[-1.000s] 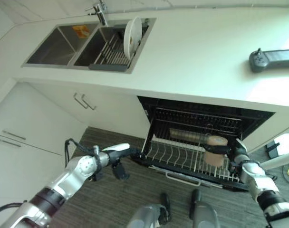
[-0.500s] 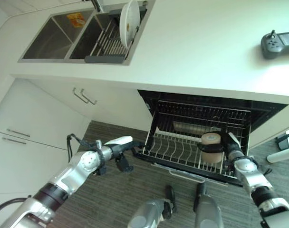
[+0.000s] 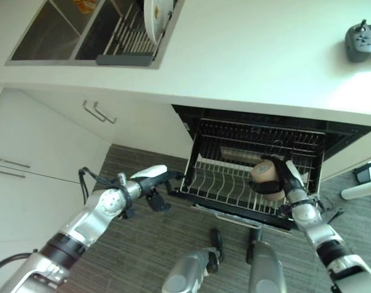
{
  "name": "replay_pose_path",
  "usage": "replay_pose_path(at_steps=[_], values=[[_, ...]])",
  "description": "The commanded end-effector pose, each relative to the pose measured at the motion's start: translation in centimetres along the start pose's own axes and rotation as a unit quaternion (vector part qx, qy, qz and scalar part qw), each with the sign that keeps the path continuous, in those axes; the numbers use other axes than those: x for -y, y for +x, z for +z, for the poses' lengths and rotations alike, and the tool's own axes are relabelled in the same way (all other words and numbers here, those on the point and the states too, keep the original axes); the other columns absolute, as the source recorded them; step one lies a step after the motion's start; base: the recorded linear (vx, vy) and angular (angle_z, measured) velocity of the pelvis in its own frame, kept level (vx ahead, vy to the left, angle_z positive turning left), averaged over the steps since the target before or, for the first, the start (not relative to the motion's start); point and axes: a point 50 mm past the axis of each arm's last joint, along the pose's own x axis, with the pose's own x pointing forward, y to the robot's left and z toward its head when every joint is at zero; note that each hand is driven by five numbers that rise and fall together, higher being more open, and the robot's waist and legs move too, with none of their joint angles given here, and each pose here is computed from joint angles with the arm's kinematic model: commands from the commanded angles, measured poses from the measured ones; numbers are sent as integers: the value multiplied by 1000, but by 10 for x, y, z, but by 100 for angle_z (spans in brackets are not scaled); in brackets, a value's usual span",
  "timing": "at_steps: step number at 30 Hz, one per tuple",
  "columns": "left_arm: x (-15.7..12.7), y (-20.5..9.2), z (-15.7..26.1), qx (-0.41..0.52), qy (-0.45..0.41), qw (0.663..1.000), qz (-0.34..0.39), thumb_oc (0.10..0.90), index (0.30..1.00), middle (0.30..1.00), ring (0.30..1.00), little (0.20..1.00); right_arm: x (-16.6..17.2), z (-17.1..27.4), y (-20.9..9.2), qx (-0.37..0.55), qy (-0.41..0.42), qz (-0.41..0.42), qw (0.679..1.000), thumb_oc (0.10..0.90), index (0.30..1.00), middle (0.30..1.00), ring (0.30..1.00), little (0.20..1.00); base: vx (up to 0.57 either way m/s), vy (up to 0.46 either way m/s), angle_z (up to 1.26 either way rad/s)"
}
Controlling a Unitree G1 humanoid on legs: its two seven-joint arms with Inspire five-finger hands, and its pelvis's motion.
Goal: Place the dishes in the dishwasher.
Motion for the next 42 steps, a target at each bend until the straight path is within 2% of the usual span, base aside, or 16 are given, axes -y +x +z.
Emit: replay_pose_path(at_steps=[1,6,13,15,17,21,28,35,39,42], values=[[-16,-7,14,27,9,999,32,800,900,900,900,900,39,-60,-25,-142,66,-159,975,800,900,900,900,900,15,80,-4],[-25,-8,16,35,-14,999,31,800,900,900,900,900,44,-78,-42,-160,64,-218,961,800,900,900,900,900,26,80,-15],[-35,-14,17,41,-11,999,28,800,900,900,900,900,51,-79,-46,-146,83,-243,955,800,900,900,900,900,3,6,-1],[-37,-14,18,43,-12,999,27,800,900,900,900,900,52,-79,-46,-144,112,-246,952,800,900,900,900,900,0,0,0],[-37,-14,19,43,-13,999,26,800,900,900,900,900,53,-81,-47,-150,181,-261,936,800,900,900,900,900,17,7,0],[-38,-18,15,37,-17,999,23,800,900,900,900,900,53,-66,-47,-87,187,-262,943,800,900,900,900,900,21,5,0],[-40,-28,6,21,-12,999,27,800,900,900,900,900,58,-66,-57,-69,201,-265,941,800,900,900,900,900,-15,-32,0],[-39,-35,-4,5,-9,999,34,800,900,900,900,900,56,-61,-67,-41,195,-224,954,800,900,900,900,900,-7,-14,-4],[-44,-42,-9,-4,-16,999,45,800,900,900,900,900,47,-54,-75,-22,179,-159,971,800,900,900,900,900,-29,-20,-20],[-43,-43,-11,-11,-18,999,45,800,900,900,900,900,45,-52,-80,-15,181,-143,973,800,900,900,900,900,2,-10,-16]])
